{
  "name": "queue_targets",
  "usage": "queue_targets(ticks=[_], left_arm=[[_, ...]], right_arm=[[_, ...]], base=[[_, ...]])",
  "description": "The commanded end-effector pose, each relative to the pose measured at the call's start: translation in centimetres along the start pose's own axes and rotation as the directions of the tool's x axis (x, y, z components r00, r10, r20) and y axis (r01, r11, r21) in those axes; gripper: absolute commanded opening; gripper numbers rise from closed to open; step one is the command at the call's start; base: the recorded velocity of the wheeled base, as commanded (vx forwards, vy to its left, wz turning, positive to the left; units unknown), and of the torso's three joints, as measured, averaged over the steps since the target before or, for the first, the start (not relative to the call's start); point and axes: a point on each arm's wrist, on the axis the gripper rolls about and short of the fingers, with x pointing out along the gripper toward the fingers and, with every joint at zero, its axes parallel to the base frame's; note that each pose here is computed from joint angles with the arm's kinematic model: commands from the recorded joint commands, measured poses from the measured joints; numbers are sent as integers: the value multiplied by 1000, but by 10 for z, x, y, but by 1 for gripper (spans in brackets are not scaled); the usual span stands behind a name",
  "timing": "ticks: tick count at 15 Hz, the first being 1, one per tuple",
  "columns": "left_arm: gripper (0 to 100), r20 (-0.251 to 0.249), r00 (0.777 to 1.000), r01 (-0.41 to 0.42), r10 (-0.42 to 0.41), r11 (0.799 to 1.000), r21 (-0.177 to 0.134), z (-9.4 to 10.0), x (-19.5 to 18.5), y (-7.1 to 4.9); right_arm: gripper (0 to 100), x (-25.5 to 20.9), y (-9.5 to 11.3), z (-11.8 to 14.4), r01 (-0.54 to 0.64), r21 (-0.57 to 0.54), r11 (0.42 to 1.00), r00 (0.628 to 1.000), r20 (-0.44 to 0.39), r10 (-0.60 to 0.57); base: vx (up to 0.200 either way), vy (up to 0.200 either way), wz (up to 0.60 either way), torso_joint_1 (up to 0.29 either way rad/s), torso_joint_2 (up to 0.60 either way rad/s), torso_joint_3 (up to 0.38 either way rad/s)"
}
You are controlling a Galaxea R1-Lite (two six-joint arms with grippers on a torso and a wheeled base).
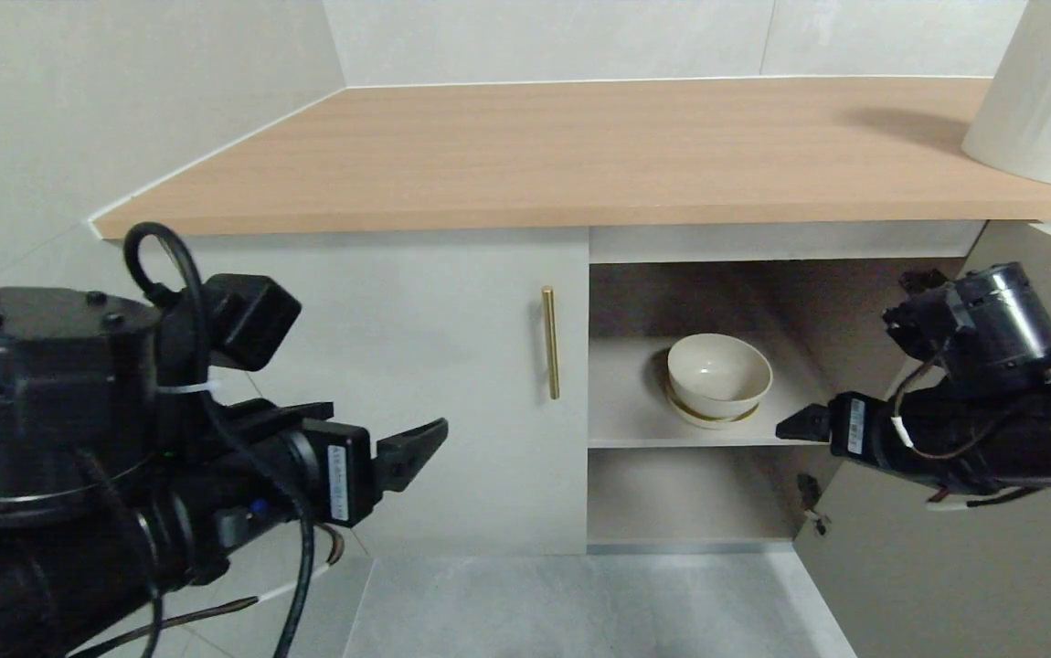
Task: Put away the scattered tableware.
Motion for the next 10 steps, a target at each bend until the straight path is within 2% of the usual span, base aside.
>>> queue_targets(ticks=[1,3,5,10], left_arm=[[100,50,997,-58,60,997,-48,0,-24,24],[100,51,995,-83,86,995,-62,0,-24,30],[100,42,995,-84,86,995,-60,-3,-24,31],[100,41,995,-84,87,995,-59,-3,-23,31]], right_arm=[[100,-57,-14,-14,-81,-19,997,994,77,83],[100,-80,-22,-21,-121,-73,990,985,115,129],[100,-84,-31,-33,-115,-125,985,987,102,128],[100,-78,-31,-46,-112,-187,976,991,55,125]], base=[[0,0,0,0,0,0],[0,0,0,0,0,0],[0,0,0,0,0,0],[-200,0,0,4,0,6]])
